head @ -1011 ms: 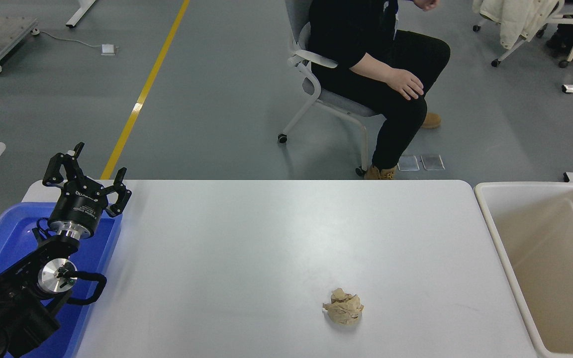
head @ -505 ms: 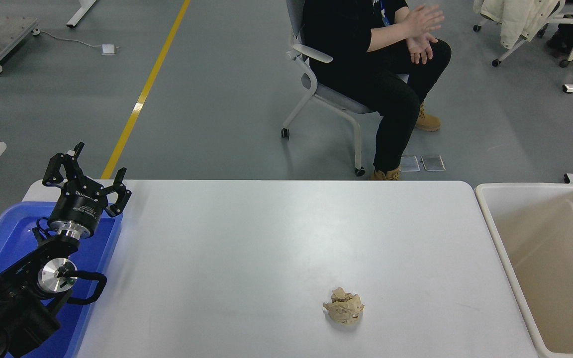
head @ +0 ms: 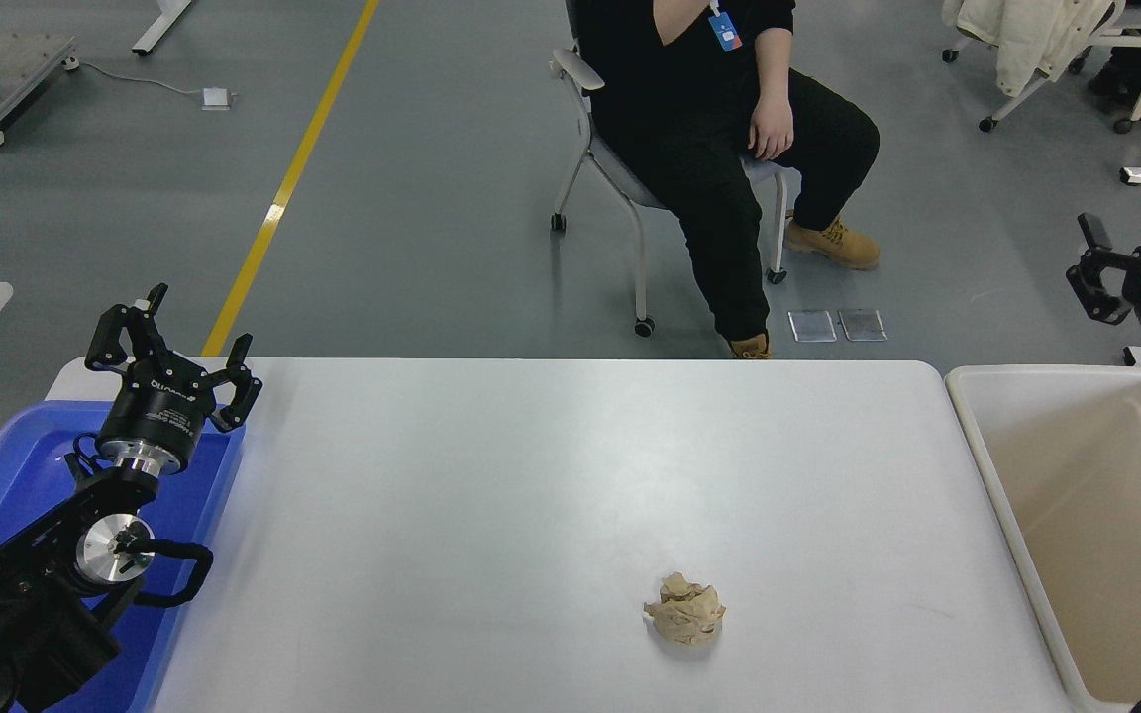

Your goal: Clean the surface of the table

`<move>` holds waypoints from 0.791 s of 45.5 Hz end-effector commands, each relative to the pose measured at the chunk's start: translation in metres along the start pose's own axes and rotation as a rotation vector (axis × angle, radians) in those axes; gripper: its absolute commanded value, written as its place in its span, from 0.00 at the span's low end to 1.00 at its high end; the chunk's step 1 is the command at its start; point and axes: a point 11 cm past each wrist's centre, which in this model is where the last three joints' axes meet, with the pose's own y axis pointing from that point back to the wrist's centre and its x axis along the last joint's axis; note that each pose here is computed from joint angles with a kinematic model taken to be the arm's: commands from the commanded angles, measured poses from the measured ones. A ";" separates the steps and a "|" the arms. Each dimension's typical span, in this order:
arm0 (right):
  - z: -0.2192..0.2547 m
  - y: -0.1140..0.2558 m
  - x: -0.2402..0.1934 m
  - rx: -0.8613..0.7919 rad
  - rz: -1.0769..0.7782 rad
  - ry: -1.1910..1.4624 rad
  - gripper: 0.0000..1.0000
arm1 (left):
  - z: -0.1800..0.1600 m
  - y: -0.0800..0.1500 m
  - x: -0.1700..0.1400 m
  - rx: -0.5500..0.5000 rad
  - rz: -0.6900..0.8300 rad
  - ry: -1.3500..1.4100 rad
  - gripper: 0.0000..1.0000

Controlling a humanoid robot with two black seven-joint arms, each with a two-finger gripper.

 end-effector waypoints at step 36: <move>0.090 0.044 -0.020 -0.113 -0.026 -0.030 0.99 | 0.000 0.000 0.000 0.000 0.000 -0.001 1.00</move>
